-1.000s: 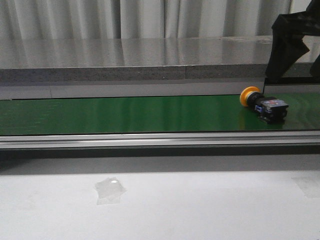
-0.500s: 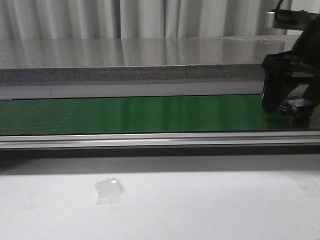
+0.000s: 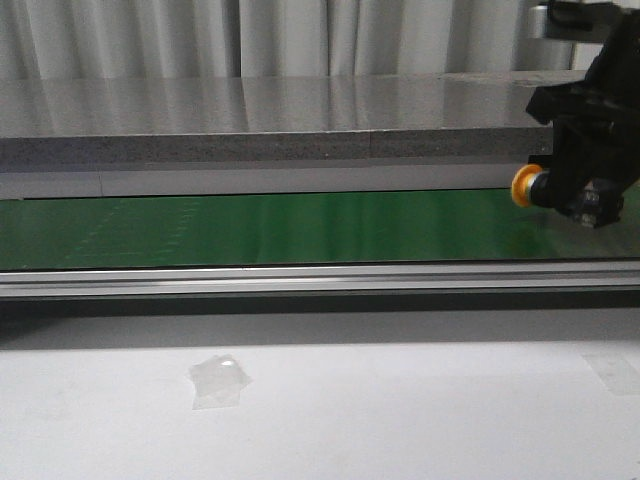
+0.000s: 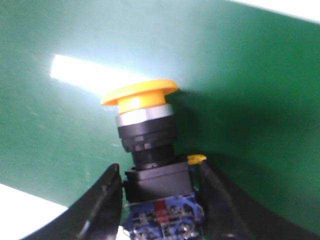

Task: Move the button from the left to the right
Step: 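Lift the button with the right gripper and place it in the green tray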

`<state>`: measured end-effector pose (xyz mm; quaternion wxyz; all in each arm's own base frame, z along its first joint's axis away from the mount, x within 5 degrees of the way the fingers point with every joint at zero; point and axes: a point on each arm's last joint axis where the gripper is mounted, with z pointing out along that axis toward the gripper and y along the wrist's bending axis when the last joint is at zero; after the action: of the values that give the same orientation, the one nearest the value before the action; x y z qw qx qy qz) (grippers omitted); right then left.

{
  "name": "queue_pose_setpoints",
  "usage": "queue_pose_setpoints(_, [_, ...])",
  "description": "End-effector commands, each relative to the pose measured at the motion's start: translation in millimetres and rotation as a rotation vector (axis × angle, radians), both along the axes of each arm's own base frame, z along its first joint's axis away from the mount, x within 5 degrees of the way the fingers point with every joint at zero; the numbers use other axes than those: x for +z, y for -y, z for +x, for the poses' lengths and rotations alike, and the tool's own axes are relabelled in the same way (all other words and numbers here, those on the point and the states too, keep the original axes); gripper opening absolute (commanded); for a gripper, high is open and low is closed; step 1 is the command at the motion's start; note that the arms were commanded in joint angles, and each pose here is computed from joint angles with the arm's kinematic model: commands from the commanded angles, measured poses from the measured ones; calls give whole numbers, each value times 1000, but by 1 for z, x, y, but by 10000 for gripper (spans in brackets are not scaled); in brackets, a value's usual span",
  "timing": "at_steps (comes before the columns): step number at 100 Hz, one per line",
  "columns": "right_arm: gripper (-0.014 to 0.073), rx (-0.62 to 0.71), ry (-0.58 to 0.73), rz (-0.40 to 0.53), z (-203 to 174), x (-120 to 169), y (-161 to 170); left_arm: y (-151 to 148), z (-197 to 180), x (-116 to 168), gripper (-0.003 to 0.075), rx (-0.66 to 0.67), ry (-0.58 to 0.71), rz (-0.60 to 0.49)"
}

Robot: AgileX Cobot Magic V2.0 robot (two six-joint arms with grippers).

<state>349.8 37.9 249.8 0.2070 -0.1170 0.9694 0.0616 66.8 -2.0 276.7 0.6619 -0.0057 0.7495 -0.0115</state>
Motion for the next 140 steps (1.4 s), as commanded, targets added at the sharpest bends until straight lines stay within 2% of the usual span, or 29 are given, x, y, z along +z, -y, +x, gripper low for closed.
queue_pose_setpoints(1, [164, 15, 131, -28, 0, 47, 5, -1, 1, 16, -20, 11, 99, -11])
queue_pose_setpoints(15, [164, -28, 159, -59, 4, 78, 25, -1, 1, 16, -20, 11, 99, -11])
queue_pose_setpoints(30, [164, -134, 201, -81, 6, 99, 65, -1, 1, 16, -20, 11, 99, -11])
queue_pose_setpoints(54, [164, -336, 227, -108, -1, 99, 137, -1, 1, 16, -20, 11, 99, -11])
queue_pose_setpoints(69, [164, -423, 252, -123, -3, 95, 168, -1, 1, 16, -20, 11, 99, -11])
queue_pose_setpoints(81, [164, -464, 236, -131, 0, 81, 187, -1, 1, 16, -20, 11, 99, -11])
queue_pose_setpoints(96, [164, -492, 158, -121, 10, 49, 205, -1, 1, 16, -20, 11, 99, -11])
queue_pose_setpoints(127, [164, -493, 21, -92, 30, -14, 217, -1, 1, 16, -20, 11, 99, -11])
queue_pose_setpoints(140, [164, -492, -9, -86, 33, -27, 219, -1, 1, 16, -20, 11, 99, -11])
